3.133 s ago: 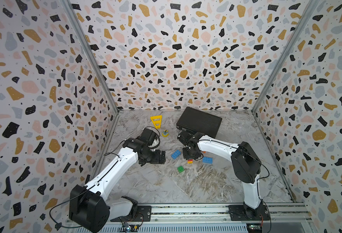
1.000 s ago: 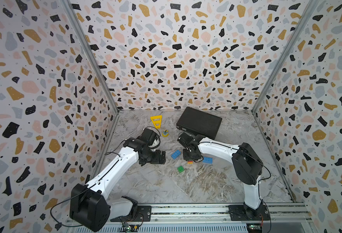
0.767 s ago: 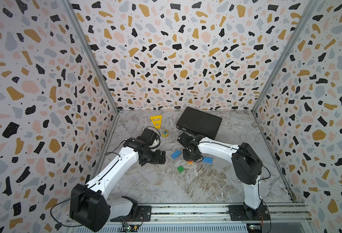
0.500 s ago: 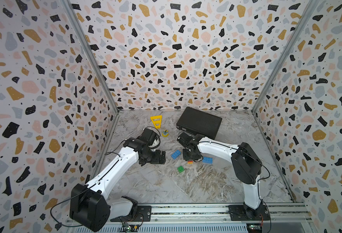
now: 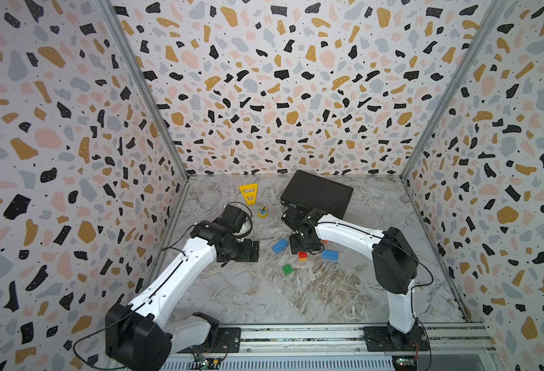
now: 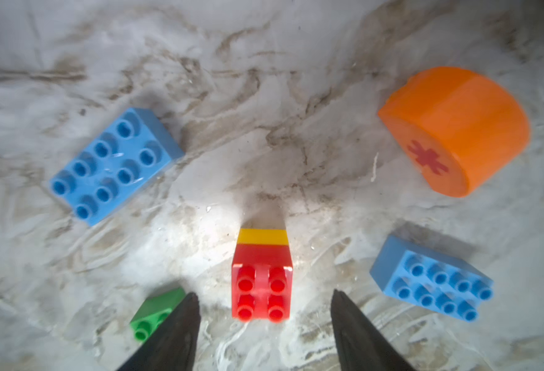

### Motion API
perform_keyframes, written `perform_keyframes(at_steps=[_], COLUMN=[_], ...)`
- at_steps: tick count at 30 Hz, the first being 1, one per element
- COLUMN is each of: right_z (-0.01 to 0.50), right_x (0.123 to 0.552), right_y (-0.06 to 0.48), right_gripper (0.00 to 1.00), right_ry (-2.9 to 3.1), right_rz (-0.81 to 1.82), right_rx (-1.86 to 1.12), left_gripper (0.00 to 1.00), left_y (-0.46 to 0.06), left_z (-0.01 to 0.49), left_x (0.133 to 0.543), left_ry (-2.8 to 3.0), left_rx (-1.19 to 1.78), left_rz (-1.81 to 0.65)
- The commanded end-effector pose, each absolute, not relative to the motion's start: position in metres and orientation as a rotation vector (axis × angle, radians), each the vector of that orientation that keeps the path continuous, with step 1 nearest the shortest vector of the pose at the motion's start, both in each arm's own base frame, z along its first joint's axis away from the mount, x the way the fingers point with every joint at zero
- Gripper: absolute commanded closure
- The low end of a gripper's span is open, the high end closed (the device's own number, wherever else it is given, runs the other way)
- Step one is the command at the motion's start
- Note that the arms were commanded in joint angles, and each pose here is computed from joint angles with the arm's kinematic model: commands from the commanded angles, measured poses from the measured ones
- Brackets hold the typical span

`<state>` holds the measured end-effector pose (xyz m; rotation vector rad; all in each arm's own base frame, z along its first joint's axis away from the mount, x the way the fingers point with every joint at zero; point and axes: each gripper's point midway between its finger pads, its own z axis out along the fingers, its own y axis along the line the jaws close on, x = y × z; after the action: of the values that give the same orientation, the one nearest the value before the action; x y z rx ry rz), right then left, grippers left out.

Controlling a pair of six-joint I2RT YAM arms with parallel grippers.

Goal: Assemble an ice cream with lego
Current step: Assemble the lego brick with the lego brick, then pick up the lego brick from the center of the board.

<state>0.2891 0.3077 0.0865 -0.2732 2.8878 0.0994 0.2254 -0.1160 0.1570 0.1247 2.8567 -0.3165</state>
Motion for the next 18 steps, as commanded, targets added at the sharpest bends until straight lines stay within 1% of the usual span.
perform_keyframes(at_steps=[1, 5, 11, 13, 18], right_z=[0.131, 0.148, 0.165, 0.168, 0.168], right_x=[0.285, 0.279, 0.266, 0.259, 0.247], right_y=[0.291, 0.268, 0.232, 0.224, 0.209], right_gripper=[0.34, 0.38, 0.42, 0.43, 0.44], right_ry=[2.814, 2.788, 2.751, 2.744, 2.729], right_rz=[0.126, 0.155, 0.172, 0.186, 0.201], right_rx=[-0.3, -0.329, -0.439, -0.475, -0.541], left_gripper=[0.08, 0.17, 0.28, 0.3, 0.3], left_y=[-0.118, -0.143, -0.186, -0.205, -0.242], left_z=[0.169, 0.159, 0.129, 0.12, 0.1], left_x=[0.21, 0.194, 0.189, 0.193, 0.207], left_ry=[2.857, 2.896, 2.969, 2.968, 2.947], left_rx=[0.084, 0.026, -0.005, -0.036, -0.173], left_rz=[-0.324, -0.387, -0.325, -0.33, -0.386])
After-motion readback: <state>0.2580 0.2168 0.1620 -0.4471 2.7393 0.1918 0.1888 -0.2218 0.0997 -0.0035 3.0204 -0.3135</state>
